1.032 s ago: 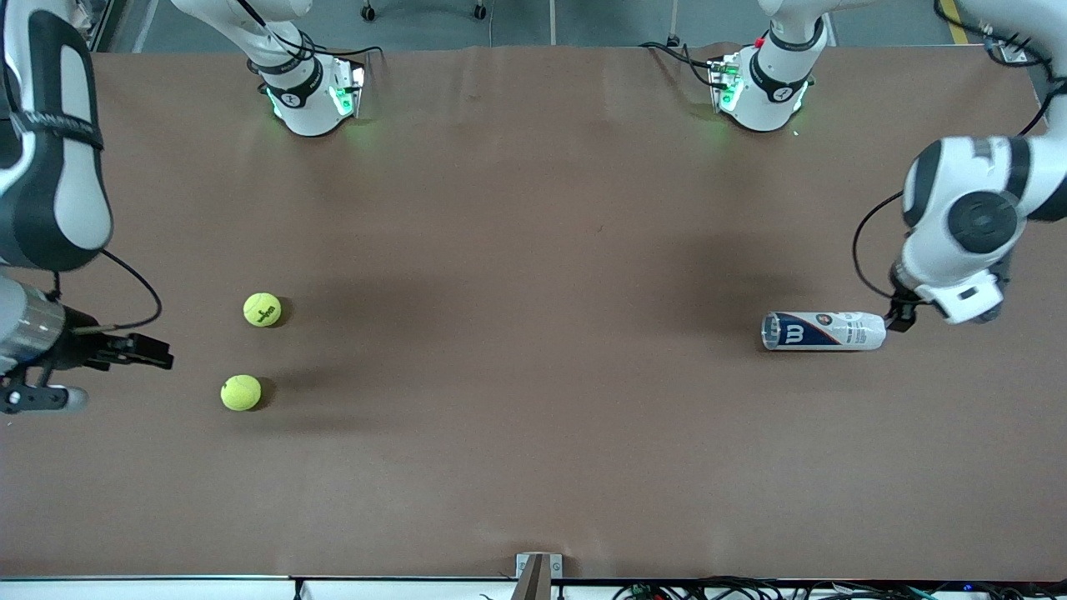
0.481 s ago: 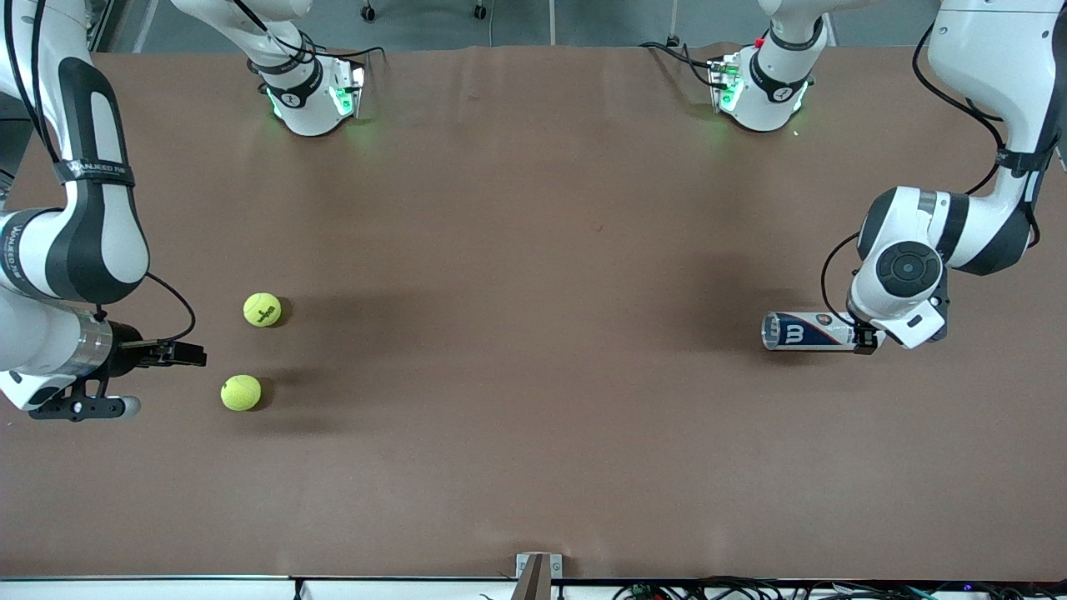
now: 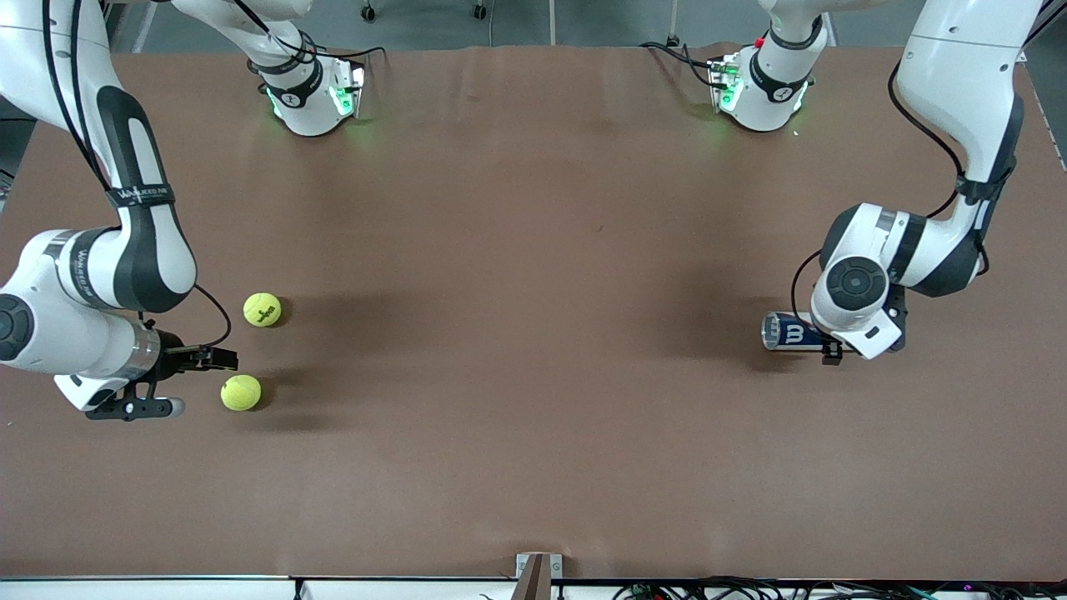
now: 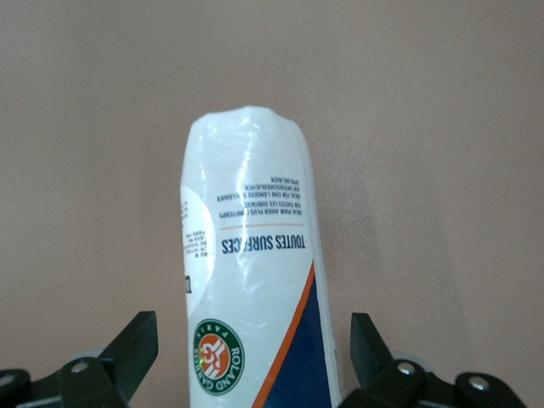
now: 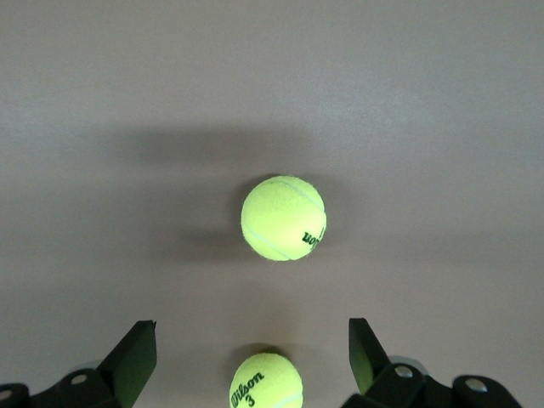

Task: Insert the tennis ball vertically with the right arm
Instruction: 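Reach the left gripper to the can while the right gripper reaches a ball, then grasp the can with the left gripper while the right gripper grasps the ball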

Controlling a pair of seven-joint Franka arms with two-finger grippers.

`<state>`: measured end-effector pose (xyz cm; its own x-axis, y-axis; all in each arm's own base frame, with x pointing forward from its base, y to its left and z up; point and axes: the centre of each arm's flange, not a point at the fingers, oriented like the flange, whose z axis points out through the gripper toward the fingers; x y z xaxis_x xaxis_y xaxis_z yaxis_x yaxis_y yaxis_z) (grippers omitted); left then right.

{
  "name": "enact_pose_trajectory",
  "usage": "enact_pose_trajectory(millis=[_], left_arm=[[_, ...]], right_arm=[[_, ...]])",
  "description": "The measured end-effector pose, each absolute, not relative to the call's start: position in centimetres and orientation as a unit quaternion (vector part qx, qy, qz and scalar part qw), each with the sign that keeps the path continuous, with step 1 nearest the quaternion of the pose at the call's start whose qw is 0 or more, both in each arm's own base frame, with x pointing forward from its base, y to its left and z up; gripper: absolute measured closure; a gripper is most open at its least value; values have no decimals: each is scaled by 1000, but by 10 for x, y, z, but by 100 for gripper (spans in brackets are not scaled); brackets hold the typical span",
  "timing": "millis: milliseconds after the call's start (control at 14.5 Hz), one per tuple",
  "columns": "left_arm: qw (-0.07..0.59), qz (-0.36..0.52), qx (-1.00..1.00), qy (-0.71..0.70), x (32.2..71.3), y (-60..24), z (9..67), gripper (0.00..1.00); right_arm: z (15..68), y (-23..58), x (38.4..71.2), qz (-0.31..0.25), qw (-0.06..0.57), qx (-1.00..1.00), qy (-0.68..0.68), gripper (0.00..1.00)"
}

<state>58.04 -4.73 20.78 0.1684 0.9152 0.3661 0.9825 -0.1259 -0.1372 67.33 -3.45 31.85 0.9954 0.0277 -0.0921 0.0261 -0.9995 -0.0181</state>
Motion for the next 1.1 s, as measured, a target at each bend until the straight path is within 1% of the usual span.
enact_pose_trajectory(millis=[275, 550, 688, 757, 825, 894, 963, 1032, 1101], left_arm=[[196, -114, -746, -627, 577, -41, 185, 0], [205, -114, -750, -618, 575, -37, 174, 0], [205, -114, -750, -619, 575, -38, 172, 0], [205, -115, -748, -621, 575, -38, 173, 6], [203, -116, -745, -624, 575, -39, 173, 16], [202, -117, -744, -627, 576, -40, 174, 16], [201, -119, -742, -629, 577, -40, 175, 20], [199, -120, -741, -629, 578, -41, 176, 29], [198, -121, -741, -630, 579, -41, 177, 30]], right_arm=[[286, -35, 679, 38, 7, -999, -13, 0], [242, -39, 687, 16, 5, -1000, -10, 0], [229, -40, 688, 13, 4, -1000, -10, 0], [227, -40, 688, 13, 4, -1000, -9, 0], [226, -41, 688, 13, 4, -1000, -9, 0], [226, -41, 688, 13, 4, -1000, -9, 0], [226, -41, 688, 13, 4, -1000, -9, 0], [225, -41, 689, 10, 4, -1000, -9, 0], [223, -42, 689, 7, 4, -1000, -8, 0]])
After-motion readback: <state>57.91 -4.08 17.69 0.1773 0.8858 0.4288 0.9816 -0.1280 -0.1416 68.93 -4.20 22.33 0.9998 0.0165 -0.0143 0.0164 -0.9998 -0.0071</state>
